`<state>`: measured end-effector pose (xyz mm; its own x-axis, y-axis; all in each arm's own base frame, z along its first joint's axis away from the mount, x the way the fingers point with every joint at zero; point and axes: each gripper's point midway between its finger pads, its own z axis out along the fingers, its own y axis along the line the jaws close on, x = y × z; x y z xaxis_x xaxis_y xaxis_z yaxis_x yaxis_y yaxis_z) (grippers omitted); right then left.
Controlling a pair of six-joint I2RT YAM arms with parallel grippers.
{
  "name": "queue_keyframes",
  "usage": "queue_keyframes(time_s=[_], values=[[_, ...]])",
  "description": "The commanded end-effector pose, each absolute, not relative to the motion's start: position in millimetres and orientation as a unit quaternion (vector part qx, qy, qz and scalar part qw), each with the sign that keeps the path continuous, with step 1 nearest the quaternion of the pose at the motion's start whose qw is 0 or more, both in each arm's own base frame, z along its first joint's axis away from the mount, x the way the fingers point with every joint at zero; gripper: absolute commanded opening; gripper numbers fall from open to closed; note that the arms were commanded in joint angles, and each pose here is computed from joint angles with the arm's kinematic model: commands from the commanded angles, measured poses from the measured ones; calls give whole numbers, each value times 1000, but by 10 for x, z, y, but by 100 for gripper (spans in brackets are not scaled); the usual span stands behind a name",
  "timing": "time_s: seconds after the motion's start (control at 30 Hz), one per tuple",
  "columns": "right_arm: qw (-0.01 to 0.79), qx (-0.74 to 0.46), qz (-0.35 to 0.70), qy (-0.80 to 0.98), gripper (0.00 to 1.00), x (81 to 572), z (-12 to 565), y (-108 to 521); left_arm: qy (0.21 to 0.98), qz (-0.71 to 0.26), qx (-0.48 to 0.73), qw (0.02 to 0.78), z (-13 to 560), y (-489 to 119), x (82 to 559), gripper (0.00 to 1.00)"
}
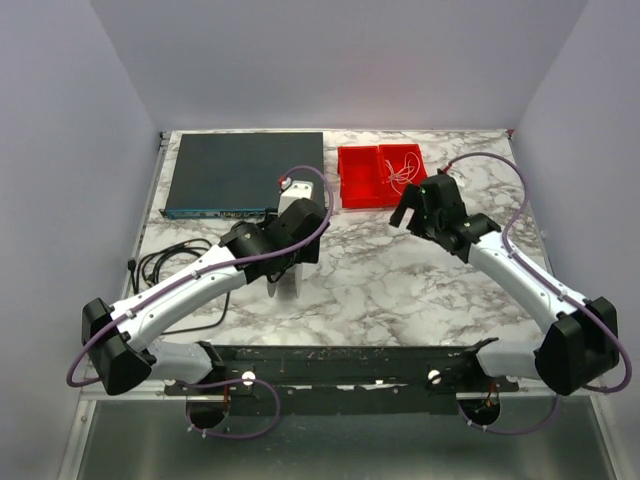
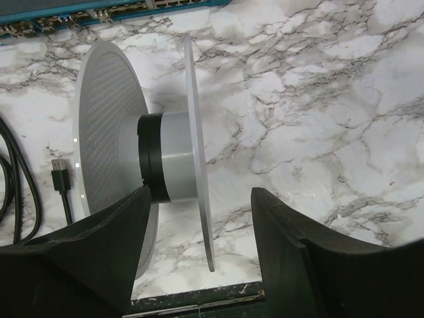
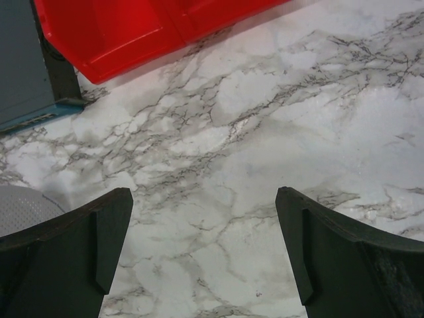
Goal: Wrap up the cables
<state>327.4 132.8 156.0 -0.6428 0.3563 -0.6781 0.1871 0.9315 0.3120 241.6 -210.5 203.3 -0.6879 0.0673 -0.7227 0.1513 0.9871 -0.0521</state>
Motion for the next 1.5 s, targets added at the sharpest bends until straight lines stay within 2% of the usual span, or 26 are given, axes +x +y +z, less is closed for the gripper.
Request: queue_keyframes(time_s=[0.0,0.2,0.33,0.43,0.63,1.1,1.47], values=[[429,158,82,885,100,3619,1711,1340,897,-83,67,429,2432,-2144,2484,66],[435,169,29,884,99,4316,1565,1391,882,-95,74,455,2788,-2136,2583,70],[424,188,28,885,89,4788,1386,1374,877,-101,78,463,2918,-2111,2623,70],[426,189,17,885,86,5071,1284,1374,877,-106,77,462,2942,-2073,2630,70],[416,229,14,880,64,5400,1102,1072,876,-113,71,464,2982,-1897,2544,70],[404,219,14,888,65,5660,843,1051,881,-132,65,451,2878,-1804,2478,70],[391,291,27,873,66,5768,598,1084,881,-135,64,449,2874,-1803,2475,70]])
